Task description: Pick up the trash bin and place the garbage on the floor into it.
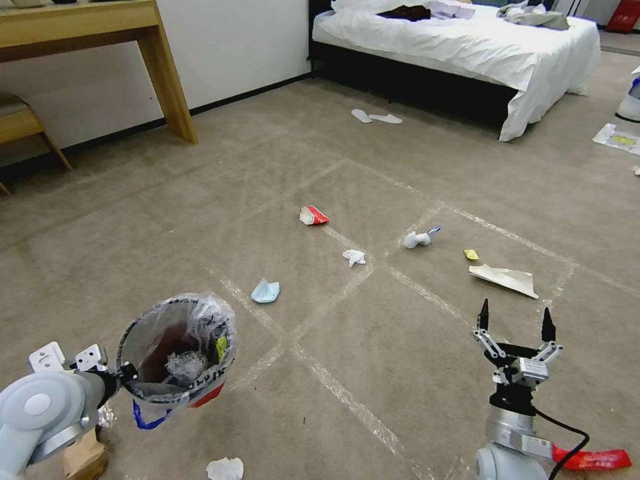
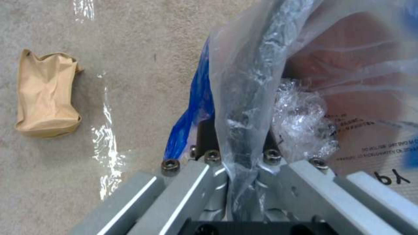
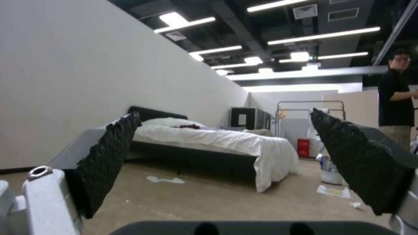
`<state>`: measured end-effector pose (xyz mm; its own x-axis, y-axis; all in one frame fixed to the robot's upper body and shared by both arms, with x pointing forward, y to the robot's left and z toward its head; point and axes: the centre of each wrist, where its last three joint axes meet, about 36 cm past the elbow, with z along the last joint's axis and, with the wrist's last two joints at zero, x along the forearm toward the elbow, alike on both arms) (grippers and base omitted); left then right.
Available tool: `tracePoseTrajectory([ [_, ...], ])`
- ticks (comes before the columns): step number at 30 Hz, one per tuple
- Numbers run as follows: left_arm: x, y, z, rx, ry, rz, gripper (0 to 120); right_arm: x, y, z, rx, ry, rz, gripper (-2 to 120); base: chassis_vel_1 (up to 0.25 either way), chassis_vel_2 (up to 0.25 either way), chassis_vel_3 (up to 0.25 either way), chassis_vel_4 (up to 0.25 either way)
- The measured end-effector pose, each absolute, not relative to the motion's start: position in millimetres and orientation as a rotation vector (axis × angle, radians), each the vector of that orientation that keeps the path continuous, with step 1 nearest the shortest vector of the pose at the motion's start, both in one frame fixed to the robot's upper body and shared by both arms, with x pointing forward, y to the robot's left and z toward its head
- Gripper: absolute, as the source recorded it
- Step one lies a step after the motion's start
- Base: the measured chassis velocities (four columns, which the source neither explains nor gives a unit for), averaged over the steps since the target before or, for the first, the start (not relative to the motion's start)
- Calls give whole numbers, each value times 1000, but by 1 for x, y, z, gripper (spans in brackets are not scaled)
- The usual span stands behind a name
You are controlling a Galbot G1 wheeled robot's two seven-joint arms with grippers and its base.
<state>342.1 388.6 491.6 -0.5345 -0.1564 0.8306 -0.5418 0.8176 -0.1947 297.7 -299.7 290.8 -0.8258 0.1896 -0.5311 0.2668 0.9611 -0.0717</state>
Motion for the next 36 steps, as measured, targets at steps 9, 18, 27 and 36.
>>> tracePoseTrajectory([
  [9,342,392,490,523,-2101,545,1,300,-299,288,318,2574,-199,100,0,0,0,0],
  [18,343,393,495,519,-2104,527,1,301,-301,290,315,2568,-213,100,-5,4,5,-7],
  [27,341,394,494,524,-2099,530,1,304,-299,290,306,2565,-213,100,-77,79,79,-79],
  [36,341,394,492,528,-2096,533,1,305,-296,290,300,2565,-209,100,-95,71,80,-80],
])
